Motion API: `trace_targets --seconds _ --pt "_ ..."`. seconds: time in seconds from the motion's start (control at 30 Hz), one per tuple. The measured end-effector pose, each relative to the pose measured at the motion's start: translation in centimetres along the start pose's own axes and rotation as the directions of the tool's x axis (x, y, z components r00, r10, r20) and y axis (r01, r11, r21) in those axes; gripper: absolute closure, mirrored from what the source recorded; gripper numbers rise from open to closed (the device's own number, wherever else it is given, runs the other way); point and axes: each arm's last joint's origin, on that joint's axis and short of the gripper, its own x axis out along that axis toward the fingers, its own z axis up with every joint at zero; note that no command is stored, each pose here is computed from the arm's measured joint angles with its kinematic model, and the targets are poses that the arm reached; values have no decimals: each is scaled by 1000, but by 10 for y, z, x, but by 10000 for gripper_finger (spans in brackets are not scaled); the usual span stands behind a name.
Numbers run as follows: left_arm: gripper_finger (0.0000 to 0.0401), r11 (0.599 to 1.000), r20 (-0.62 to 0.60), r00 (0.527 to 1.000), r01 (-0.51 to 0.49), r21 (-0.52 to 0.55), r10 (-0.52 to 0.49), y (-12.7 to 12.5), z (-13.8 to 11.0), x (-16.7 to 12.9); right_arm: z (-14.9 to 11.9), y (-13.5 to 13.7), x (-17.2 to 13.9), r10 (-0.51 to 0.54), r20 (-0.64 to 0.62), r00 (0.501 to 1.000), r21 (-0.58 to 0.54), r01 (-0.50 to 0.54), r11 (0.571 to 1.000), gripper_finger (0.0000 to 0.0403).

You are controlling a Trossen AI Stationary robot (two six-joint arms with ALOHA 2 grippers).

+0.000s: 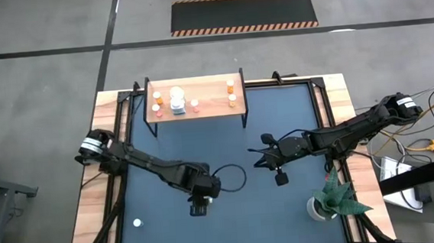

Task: Pick and place medicine bottles onto shelf by color
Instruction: Put the green pill bottle on the shelf

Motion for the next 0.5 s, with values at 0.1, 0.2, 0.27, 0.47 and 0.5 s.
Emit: trace_targets --seconds 0.1,0.2,0.27,0.47,0.5 --pt "177 1000 13 1000 16 11 -16 -4 -12 15 0 0 0 1 1 1000 1 -1 1000 394" --pt "171 999 49 998 29 17 -30 -8 -18 25 0 0 0 1 2 1000 12 -1 1000 394" --pt "171 1000 51 999 8 1 -8 -7 -24 29 0 0 0 1 2 1000 18 -1 1000 394" --pt "174 1000 -2 1000 -13 -26 13 -5 -39 42 1 0 0 0 9 1000 17 -1 1000 394" --pt "179 1000 -4 1000 -12 -23 12 -5 -40 43 1 0 0 0 9 1000 18 0 1000 394"
